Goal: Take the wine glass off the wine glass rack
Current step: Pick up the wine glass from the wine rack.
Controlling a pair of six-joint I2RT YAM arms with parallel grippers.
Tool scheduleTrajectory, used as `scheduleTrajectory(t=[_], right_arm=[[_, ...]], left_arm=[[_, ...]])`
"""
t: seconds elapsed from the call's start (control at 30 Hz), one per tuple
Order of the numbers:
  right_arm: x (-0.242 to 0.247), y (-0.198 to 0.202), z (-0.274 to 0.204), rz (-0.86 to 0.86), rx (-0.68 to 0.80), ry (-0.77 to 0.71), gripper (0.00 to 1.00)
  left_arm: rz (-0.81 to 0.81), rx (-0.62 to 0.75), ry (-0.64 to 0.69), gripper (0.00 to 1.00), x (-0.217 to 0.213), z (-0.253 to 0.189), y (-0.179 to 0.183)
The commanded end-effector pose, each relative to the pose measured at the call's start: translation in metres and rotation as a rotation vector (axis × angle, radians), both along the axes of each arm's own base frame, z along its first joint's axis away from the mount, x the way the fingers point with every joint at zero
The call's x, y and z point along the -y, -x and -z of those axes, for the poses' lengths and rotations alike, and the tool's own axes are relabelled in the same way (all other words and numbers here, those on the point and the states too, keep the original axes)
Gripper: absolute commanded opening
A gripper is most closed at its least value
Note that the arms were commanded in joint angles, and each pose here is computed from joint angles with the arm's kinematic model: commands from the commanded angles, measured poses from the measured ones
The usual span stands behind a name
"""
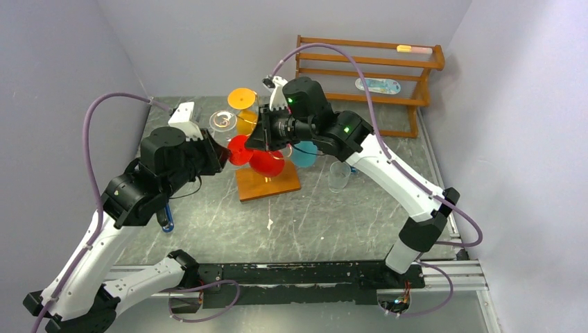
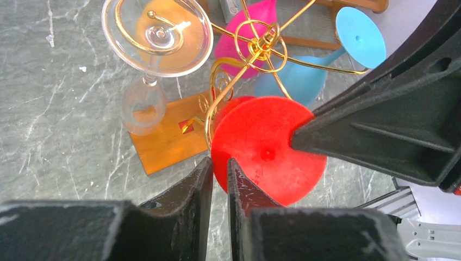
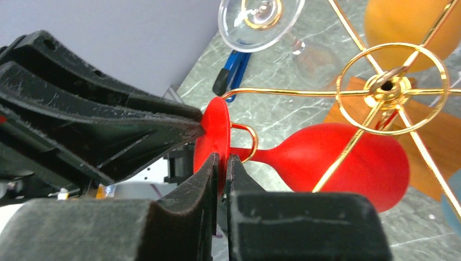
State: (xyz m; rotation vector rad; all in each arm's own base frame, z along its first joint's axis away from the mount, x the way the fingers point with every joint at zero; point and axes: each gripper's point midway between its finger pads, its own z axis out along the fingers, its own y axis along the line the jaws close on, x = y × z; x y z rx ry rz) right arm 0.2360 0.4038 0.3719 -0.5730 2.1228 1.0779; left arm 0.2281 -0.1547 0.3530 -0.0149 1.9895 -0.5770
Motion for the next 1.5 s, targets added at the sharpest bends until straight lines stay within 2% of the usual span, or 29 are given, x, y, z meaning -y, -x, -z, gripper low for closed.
scheduleTrajectory(t=[0.0,0.1,0.27,0.43,0.53,0.7,0.83,1.03,1.47], right_arm=[[-0.006,0.014,-0.002,-0.044,-0.042,-0.050,0.04],[-0.009,0.017,-0.003,-0.051,-0.075,-0.095,0.00],[-0.008,0.011,-0.011,-0.027,-0.131,-0.194,0.00],[-0.008,0.008,-0.026,-0.004,-0.159,-0.282,0.00],[-0.009,0.001,-0.026,0.023,-0.167,-0.293,0.00],[-0.018,-0.001,-0.026,0.016,-0.209,-0.328,0.00],[-0.018,-0.009,-0.027,0.053,-0.188,-0.335,0.00],[-0.026,-0.021,-0.023,0.082,-0.195,-0.327,0.00],[-0.021,-0.031,-0.024,0.150,-0.177,-0.346,0.00]], left_arm=[[0.022,-0.016,-0.006,0.23,0.002,0.003,0.003],[0.001,-0.004,-0.001,0.28,-0.003,-0.003,0.004],[-0.034,0.026,0.009,0.41,-0.013,-0.011,0.007],[-0.073,0.046,0.015,0.46,-0.024,-0.020,0.011],[-0.084,0.064,0.031,0.49,-0.029,-0.026,0.014],[-0.086,0.082,0.044,0.60,-0.031,-0.030,0.017],[-0.077,0.078,0.035,0.64,-0.031,-0.028,0.018],[-0.071,0.096,0.039,0.77,-0.033,-0.029,0.022],[-0.008,0.082,0.025,0.81,-0.027,-0.023,0.029]])
